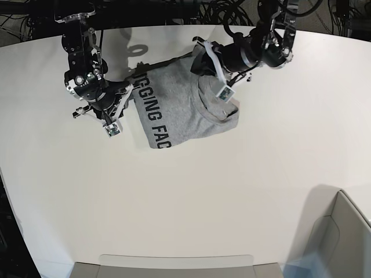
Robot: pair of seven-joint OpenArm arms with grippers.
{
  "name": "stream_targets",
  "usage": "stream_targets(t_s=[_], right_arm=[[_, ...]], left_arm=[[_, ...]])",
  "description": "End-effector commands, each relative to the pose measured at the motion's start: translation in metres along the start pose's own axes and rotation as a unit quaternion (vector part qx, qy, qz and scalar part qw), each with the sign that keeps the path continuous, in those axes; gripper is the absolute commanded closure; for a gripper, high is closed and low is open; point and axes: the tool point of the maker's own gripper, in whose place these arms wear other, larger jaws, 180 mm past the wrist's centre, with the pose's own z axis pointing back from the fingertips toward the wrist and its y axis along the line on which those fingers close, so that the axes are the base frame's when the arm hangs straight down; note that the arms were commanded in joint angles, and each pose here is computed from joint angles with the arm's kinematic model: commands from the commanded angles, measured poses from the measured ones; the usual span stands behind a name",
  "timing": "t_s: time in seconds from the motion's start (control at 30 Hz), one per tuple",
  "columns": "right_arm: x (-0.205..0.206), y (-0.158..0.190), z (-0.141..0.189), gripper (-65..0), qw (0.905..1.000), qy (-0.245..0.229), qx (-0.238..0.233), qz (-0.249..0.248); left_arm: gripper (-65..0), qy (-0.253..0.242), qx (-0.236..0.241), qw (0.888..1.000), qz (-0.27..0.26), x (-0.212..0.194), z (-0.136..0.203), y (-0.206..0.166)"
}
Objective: Fold the T-shirt properly
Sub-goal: 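Fold the strip's other end over with the right gripper, then press and tuck the folded bundle with both grippers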
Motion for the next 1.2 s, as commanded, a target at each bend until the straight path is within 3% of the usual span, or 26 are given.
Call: stream_targets(t_s=[0.0, 0.23, 0.47, 0.57, 0.7, 0.9, 1.03, 1.17], right_arm=[[0.01, 0.003, 0.002, 0.0, 0.9998, -0.018, 0.005, 0.011], [0.001, 0.063, -0.001, 0.0, 0.995, -0.006, 0.07, 0.071], [-0.012, 0.142, 0.008, 0.0, 0.9779, -0.001, 0.155, 0.141], [-0.011, 0.166, 0.018, 0.0, 0.9695, -0.012, 0.181, 0.164], [0.004, 0.176, 0.036, 0.0, 0.9653, -0.046, 0.192, 0.172], [0.03, 0.128, 0.066, 0.0, 0.9763, -0.1, 0.135, 0.137], [0.037, 0.062, 0.062, 0.0, 0.9903, -0.102, 0.053, 0.078], [0.047, 0.026, 0.053, 0.0, 0.9934, -0.105, 0.012, 0.045]], left_arm=[[0.0, -0.006, 0.0, 1.0, -0.011, 0.007, -0.004, 0.0], [0.0, 0.028, 0.067, 0.997, 0.025, -0.003, -0.017, 0.059], [0.0, -0.022, 0.16, 0.985, 0.057, 0.039, 0.014, 0.136], [0.0, -0.042, 0.166, 0.983, 0.062, 0.068, 0.013, 0.154], [0.0, -0.105, 0.153, 0.981, 0.057, 0.117, 0.004, 0.155], [0.0, -0.168, 0.15, 0.973, 0.05, 0.155, 0.008, 0.157], [0.0, -0.205, 0.154, 0.966, 0.022, 0.177, 0.027, 0.144], [0.0, -0.21, 0.15, 0.966, 0.005, 0.161, 0.034, 0.123]])
